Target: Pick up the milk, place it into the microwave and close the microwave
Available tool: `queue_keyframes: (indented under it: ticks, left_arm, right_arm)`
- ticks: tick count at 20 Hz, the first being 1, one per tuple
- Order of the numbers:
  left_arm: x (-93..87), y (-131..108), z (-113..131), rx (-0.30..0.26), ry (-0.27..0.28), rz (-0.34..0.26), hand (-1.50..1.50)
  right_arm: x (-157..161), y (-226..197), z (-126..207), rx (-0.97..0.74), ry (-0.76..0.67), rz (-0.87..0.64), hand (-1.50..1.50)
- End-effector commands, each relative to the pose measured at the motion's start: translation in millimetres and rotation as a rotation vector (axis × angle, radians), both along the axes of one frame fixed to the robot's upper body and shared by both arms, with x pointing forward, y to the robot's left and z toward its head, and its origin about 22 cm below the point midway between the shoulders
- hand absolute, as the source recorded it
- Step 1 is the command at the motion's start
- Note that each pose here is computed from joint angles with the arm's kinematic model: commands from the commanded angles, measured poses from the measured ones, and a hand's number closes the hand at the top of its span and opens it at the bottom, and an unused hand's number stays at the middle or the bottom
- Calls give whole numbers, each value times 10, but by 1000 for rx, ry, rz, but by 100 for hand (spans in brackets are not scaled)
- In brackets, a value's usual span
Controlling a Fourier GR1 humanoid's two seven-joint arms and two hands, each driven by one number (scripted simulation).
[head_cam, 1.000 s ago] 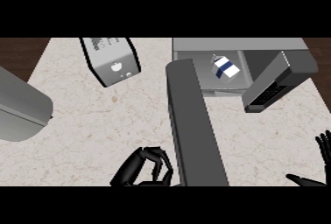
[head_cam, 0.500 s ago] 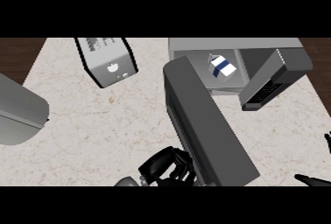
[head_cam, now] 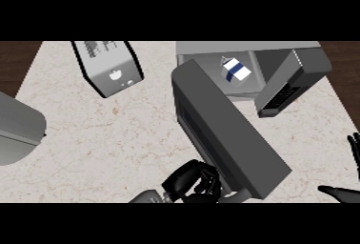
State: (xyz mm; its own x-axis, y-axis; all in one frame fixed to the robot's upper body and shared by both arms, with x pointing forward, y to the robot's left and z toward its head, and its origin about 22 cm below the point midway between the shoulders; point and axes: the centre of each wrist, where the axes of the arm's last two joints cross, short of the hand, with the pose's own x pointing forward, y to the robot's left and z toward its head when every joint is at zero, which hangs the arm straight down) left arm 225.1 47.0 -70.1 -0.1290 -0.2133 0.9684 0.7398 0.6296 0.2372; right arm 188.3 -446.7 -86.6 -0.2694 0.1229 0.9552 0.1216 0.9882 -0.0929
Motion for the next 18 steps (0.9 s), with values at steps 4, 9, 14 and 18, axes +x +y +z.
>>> queue_keyframes:
  ticks: [4, 9, 14, 18]
  left_arm:
    - [20, -292, 200, -74, -30, 16, -150]
    - [109, -373, 321, -81, -58, 86, 150]
    - [374, -441, 541, -92, -98, 133, 150]
    - [558, -502, 746, -141, -187, 171, 150]
  right_arm:
    - [287, 80, 243, 64, -133, 169, -150]
    - [418, 182, 355, 61, -149, 214, -150]
    - [632, 335, 480, 80, -156, 252, -150]
    - [716, 354, 601, 49, -149, 307, -150]
